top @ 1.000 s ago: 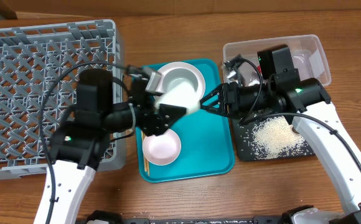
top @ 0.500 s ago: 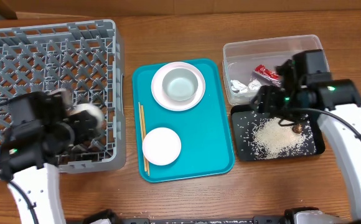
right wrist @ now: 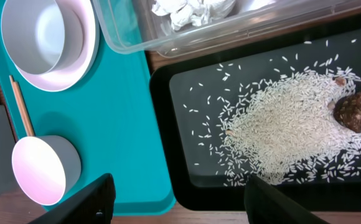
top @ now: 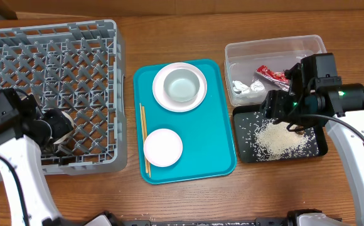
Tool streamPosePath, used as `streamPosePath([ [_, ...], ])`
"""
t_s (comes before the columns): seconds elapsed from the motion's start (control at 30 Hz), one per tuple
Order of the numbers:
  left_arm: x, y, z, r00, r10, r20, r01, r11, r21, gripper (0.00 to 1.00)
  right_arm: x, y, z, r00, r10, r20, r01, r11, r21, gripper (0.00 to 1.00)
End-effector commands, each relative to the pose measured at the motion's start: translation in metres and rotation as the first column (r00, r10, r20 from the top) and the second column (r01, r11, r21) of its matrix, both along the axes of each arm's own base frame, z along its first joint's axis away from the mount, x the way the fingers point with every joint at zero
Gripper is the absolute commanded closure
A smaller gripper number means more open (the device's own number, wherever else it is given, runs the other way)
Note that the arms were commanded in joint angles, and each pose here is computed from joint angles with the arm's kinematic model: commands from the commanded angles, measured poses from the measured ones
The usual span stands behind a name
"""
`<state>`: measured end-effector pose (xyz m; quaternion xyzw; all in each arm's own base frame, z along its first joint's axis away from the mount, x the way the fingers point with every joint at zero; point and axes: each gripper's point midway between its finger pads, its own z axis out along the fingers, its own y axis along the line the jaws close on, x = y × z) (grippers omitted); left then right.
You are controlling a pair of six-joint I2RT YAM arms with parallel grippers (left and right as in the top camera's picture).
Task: Sort waste into correct bins and load items into the dishwasher
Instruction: 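Place the white cup upside down in the dish rack with left gripper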
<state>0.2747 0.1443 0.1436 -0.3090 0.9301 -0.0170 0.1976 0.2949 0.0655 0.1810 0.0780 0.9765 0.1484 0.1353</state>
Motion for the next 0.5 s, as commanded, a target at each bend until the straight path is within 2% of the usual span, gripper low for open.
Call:
streamPosePath([
  [0.0,0.006,0.01,-0.013,0.999,0.033,-0.043,-0.033,0.999,-0.004,0.83,0.0,-0.002,0.006,1.0,0.003,0.022,-0.003,1.0,-0.011,0.32],
  [0.1,0.006,0.01,-0.027,0.996,0.031,-0.084,-0.033,0.999,-0.028,0.82,0.0,-0.002,0.006,1.0,0.003,0.018,-0.003,1.0,-0.011,0.32],
  [0.13,0.006,0.01,-0.031,0.995,0.03,-0.093,-0.033,0.999,-0.033,0.71,-0.001,-0.002,0.005,1.0,0.003,0.017,-0.003,1.0,-0.011,0.32],
  [0.17,0.006,0.01,-0.032,0.995,0.03,-0.096,-0.034,0.999,-0.035,0.53,-0.001,-0.002,0.005,1.0,0.003,0.016,-0.003,1.0,-0.011,0.32],
  [0.2,0.006,0.01,-0.032,0.995,0.03,-0.098,-0.034,0.999,-0.036,0.42,-0.001,-0.002,0.005,1.0,0.003,0.015,-0.003,1.0,-0.012,0.32],
  [0.3,0.009,0.01,-0.025,0.996,0.028,-0.081,-0.031,0.999,-0.04,0.27,-0.001,-0.002,0.005,1.0,0.003,0.015,-0.003,1.0,-0.012,0.32],
  [0.4,0.015,0.008,-0.004,0.999,0.018,-0.043,-0.02,0.999,-0.038,0.2,-0.001,-0.002,0.005,1.0,0.003,0.015,-0.003,1.0,-0.012,0.32],
  [0.47,0.018,0.007,0.015,1.0,0.014,-0.01,-0.014,1.0,-0.028,0.0,-0.001,-0.002,0.005,1.0,0.003,0.014,-0.003,1.0,-0.012,0.31],
])
